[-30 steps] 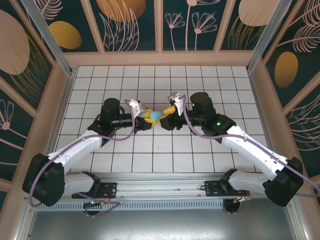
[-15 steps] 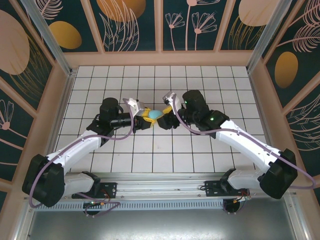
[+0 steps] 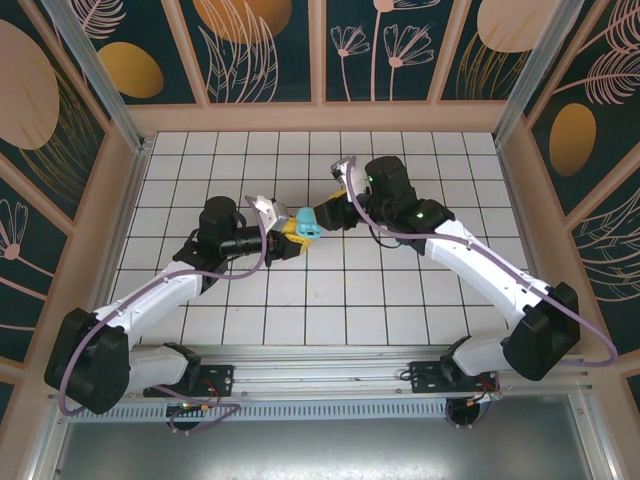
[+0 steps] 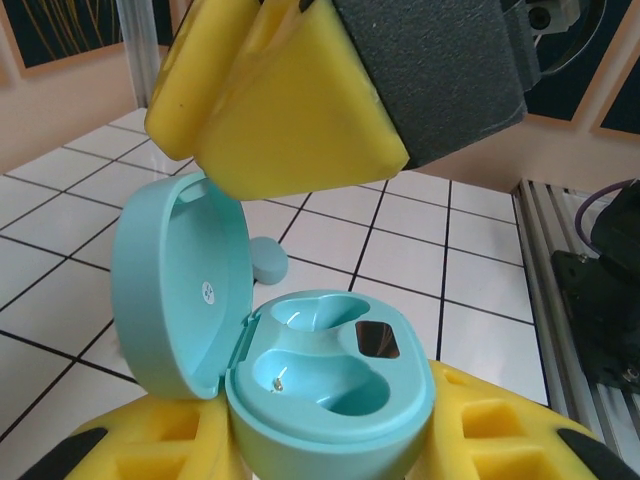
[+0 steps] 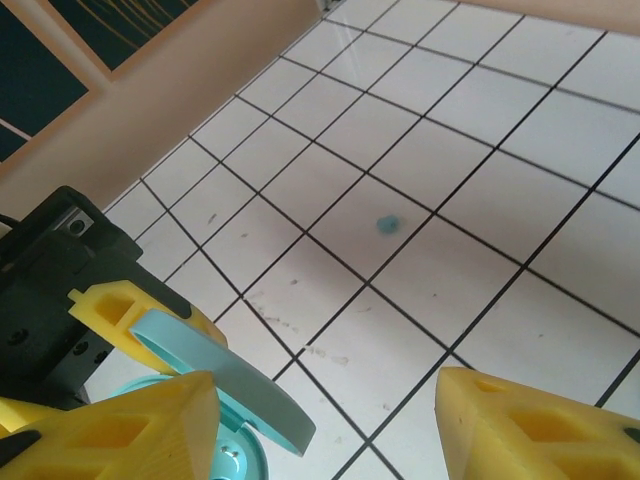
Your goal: Insert wireless bluetooth earbuds into charging case
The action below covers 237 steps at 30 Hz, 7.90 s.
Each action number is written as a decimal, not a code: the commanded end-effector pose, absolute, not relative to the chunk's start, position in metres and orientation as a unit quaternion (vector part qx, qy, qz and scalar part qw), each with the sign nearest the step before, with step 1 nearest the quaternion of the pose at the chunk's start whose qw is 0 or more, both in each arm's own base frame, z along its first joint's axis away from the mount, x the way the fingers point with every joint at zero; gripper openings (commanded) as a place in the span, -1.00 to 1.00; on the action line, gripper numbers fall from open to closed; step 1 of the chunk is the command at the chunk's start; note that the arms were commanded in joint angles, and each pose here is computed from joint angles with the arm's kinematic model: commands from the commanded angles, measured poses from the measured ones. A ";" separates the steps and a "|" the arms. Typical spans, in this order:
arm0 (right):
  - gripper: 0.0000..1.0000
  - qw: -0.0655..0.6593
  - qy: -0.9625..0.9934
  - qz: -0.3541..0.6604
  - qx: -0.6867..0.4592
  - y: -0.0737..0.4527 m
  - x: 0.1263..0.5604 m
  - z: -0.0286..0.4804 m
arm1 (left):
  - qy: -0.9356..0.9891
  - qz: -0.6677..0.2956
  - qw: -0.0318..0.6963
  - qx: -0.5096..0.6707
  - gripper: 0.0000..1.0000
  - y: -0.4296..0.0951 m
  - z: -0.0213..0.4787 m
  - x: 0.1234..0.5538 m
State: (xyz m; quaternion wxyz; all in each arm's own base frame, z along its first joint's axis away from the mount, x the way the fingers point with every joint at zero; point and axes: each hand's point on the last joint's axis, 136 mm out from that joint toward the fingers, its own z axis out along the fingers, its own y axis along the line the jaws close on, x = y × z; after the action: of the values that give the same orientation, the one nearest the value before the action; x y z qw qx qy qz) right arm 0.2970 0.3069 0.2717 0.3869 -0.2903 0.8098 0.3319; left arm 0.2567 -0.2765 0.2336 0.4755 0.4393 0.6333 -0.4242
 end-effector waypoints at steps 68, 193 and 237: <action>0.25 0.381 0.789 0.388 -0.287 0.299 0.252 0.302 | 0.592 -0.437 0.499 0.458 -1.00 -0.284 0.254 0.251; -0.19 0.106 0.971 0.158 0.143 0.241 0.412 0.032 | 0.640 -0.371 0.528 0.418 -1.00 -0.259 0.214 0.253; -0.29 0.121 0.992 0.018 0.029 0.235 0.427 0.035 | 0.641 -0.362 0.536 0.413 -1.00 -0.256 0.216 0.253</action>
State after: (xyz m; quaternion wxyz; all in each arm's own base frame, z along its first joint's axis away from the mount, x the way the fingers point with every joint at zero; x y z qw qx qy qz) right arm 0.4309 0.2377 0.0388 0.1325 0.0381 0.9897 0.0378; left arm 0.2552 -0.2546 0.2069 0.5211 0.4088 0.6551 -0.3636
